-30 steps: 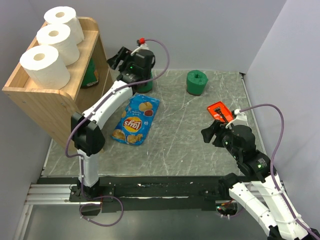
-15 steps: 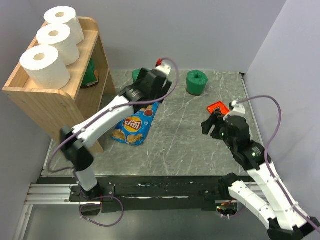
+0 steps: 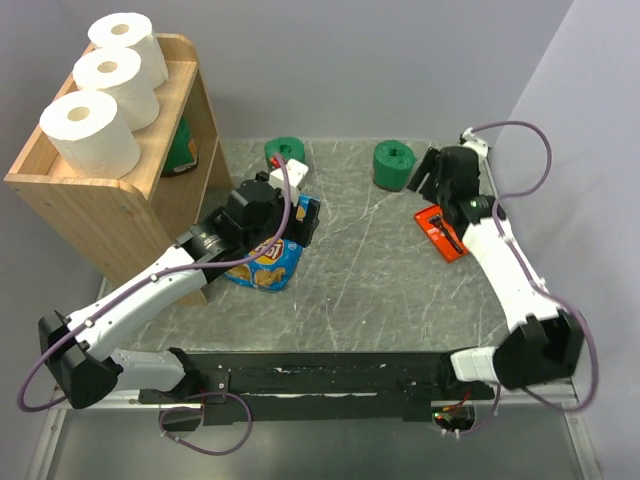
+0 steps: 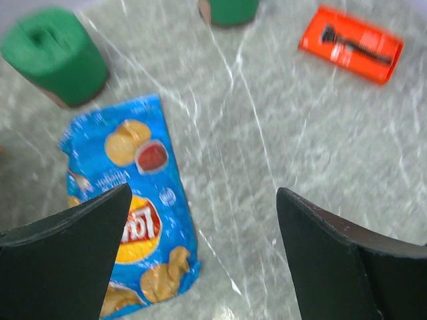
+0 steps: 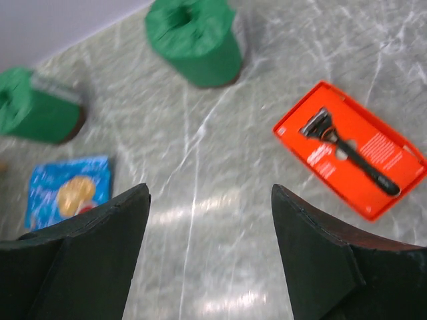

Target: Place and organize the paper towels onto the shelf

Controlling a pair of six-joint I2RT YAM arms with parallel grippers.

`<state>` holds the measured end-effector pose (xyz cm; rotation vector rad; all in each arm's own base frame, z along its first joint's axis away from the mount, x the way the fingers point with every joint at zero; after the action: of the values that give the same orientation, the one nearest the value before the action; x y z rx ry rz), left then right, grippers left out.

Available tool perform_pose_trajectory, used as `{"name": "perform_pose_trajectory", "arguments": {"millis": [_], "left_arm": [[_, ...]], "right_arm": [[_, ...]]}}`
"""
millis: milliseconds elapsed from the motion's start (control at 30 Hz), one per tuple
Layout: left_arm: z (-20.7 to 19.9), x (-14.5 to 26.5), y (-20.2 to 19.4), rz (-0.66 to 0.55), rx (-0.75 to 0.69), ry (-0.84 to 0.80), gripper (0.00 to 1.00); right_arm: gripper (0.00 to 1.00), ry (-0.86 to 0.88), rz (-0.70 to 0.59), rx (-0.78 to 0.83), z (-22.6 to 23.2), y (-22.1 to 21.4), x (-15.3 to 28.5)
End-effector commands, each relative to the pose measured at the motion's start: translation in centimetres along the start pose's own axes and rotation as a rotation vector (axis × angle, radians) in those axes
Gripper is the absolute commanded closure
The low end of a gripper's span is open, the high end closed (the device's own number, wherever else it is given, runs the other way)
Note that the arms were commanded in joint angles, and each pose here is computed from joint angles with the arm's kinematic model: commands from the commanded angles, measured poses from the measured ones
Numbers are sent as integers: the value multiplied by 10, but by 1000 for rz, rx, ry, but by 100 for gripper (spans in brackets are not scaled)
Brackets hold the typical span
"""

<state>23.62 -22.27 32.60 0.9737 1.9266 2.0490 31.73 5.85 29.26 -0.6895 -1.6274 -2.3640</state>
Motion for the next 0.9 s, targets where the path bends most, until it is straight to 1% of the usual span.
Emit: {"name": "perform_pose_trajectory", "arguments": {"millis": [0,33,67,133,167,200,233,267,300,367,400,467,600,667,733,867], "left_arm": [[-10,-6,-1,-19,37,-74,4],[-11,-8,-1,-8,43,-75,4],[-13,-6,2,-13,52,-88,4],[-16,-5,2,-10,59,-118,4],[-18,-4,-1,-5,59,-131,4],[-19,-4,-1,-6,64,-147,4],[-20,-3,-2,-6,63,-155,4],[-21,-3,-2,-6,61,-158,4],[-21,-2,-3,1,56,-160,4],[-22,-1,-2,2,50,-164,4],[-22,0,-1,0,50,-161,4],[-23,1,-1,-5,50,-162,4],[-22,2,-1,-16,49,-148,4],[-21,3,-1,-15,47,-139,4],[-22,2,-1,-14,43,-139,4],[-22,2,-3,-11,42,-136,4]], "right_arm": [[20,-27,-41,-73,-6,35,-40],[20,-48,-33,-88,-14,39,-50],[20,-67,9,-93,-18,34,-69],[20,-91,12,-114,-26,47,-85],[20,-102,60,-111,-29,39,-102],[20,-87,58,-111,-25,45,-108],[20,-108,63,-130,-36,50,-118],[20,-124,103,-138,-46,44,-135],[20,-94,102,-150,-45,53,-140],[20,-95,136,-175,-56,52,-160],[20,-58,142,-189,-54,58,-163],[20,-59,164,-208,-61,57,-176],[22,-3,138,-221,-65,71,-188],[22,25,153,-226,-64,70,-197],[22,59,140,-229,-59,76,-201],[23,157,159,-257,-50,73,-213]]}}
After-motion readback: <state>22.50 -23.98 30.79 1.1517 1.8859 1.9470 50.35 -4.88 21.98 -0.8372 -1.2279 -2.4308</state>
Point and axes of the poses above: each gripper's point midway between its finger pads, its own x axis back along the fingers, its own z axis along the line the jaws close on, y = z × x, the point moved 8 cm from there along x, back along the fingers, and after that the axes turned 1 degree about x, right-handed, at the moved point
